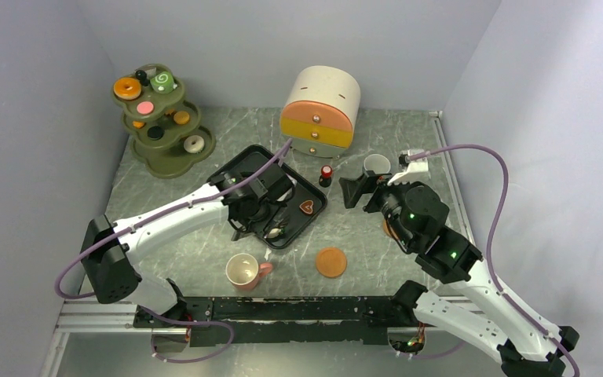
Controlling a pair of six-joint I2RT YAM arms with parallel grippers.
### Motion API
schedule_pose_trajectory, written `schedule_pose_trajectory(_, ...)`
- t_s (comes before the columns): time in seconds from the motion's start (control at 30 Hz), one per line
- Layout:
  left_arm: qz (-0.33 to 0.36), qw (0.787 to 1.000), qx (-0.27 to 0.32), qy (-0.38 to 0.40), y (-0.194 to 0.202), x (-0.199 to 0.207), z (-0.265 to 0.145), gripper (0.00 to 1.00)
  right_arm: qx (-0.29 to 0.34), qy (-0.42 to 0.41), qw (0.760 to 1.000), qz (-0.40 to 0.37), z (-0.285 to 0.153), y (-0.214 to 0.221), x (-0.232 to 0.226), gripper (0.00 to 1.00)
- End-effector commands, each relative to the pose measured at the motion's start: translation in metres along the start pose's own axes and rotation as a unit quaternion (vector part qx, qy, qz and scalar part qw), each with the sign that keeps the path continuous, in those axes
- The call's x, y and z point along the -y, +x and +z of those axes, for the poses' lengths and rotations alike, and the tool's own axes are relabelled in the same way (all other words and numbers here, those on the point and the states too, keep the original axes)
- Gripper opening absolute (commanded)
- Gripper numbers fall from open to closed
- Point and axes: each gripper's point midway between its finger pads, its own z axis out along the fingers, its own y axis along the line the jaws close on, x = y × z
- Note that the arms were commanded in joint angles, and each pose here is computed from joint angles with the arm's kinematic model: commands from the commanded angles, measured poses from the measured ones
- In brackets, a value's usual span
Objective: Serve the afternoon tea
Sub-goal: Pick up the desert from the tray.
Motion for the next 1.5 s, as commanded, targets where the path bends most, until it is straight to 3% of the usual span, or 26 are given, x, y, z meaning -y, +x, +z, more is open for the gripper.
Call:
schedule_pose_trajectory(0.0, 0.0, 1.0, -0.001, 0.018, 0.002, 0.009, -0.006, 0.57, 0.016, 0.001, 1.0, 0.005, -0.003, -0.008, 0.002, 0.95)
schedule_pose_trajectory(0.33, 0.006, 1.0, -0.015, 0.013, 0.008, 0.012, 0.002, 0.55, 0.015, 0.0, 1.0, 0.007, -0.003, -0.007, 0.002, 0.95)
schedule_pose_trajectory(0.8, 0.006, 1.0, -0.005, -0.002, 0.001, 0.01, 0.004, 0.45, 0.012, 0.0, 1.0, 0.008, -0.002, -0.003, 0.002, 0.95)
schedule_pose_trajectory(1.47, -0.034, 0.994, 0.05, -0.095, -0.042, -0.038, 0.019, 0.42, 0.017, 0.007, 1.0, 0.007, -0.006, -0.005, 0.007, 0.95)
